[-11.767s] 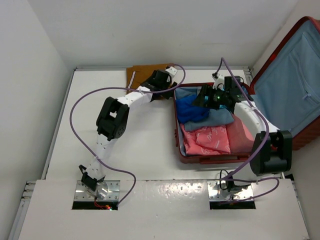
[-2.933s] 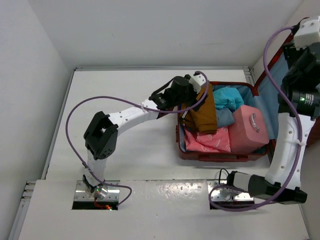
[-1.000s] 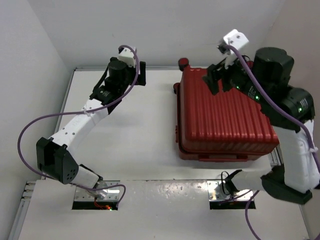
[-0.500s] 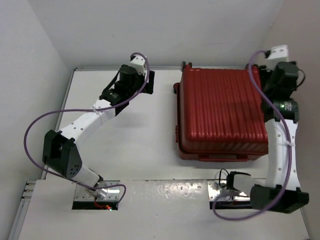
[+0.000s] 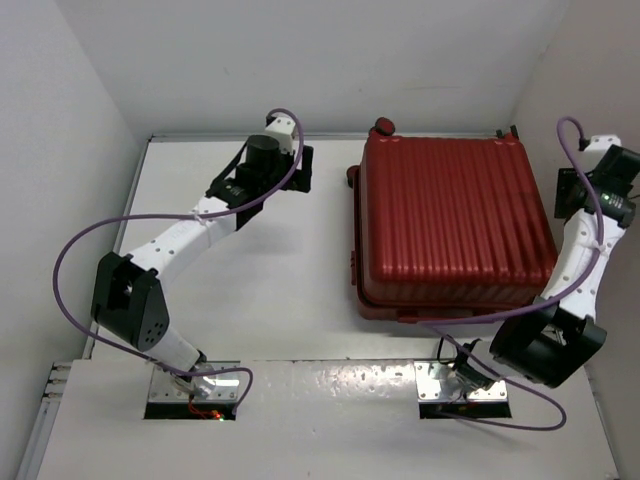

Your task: Pack the luggage

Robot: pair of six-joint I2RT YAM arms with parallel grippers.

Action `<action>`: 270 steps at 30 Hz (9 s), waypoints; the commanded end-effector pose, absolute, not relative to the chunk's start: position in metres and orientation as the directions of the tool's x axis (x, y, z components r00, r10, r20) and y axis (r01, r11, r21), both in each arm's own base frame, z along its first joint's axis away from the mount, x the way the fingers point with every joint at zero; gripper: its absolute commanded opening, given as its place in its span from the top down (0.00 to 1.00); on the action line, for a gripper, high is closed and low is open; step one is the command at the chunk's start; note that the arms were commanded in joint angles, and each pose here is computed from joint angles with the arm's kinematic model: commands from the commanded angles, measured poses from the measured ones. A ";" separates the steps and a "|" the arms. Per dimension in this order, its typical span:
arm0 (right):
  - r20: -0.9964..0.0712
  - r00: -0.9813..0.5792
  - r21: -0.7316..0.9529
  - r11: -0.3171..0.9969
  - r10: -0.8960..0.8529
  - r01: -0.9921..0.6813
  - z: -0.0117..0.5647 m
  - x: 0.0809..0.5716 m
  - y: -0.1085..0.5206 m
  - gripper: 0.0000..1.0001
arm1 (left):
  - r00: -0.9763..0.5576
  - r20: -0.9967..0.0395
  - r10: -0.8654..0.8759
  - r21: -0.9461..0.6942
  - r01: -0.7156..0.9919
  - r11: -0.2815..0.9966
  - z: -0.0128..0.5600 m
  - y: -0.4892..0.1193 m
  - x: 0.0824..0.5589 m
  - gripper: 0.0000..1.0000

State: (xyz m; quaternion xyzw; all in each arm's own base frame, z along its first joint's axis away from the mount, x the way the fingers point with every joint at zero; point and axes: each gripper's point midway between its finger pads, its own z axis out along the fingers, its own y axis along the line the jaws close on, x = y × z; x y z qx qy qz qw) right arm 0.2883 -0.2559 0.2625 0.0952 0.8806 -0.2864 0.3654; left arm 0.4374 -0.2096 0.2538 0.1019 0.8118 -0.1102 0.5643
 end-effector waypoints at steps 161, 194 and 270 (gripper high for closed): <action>-0.978 -0.190 0.191 0.750 0.089 -0.633 0.116 0.308 0.234 0.87 | -0.533 -0.368 -0.762 -0.467 -0.603 0.647 0.081 0.049 0.295 0.03; -0.976 -0.210 0.183 0.742 0.058 -0.645 0.108 0.302 0.236 0.43 | -0.575 -0.424 -0.699 -0.550 -0.450 0.704 0.124 0.031 0.322 0.07; -0.976 -0.218 0.153 0.726 0.004 -0.670 0.082 0.301 0.217 0.31 | -0.652 -0.418 -0.633 -0.490 -0.425 0.761 0.058 0.045 0.344 0.39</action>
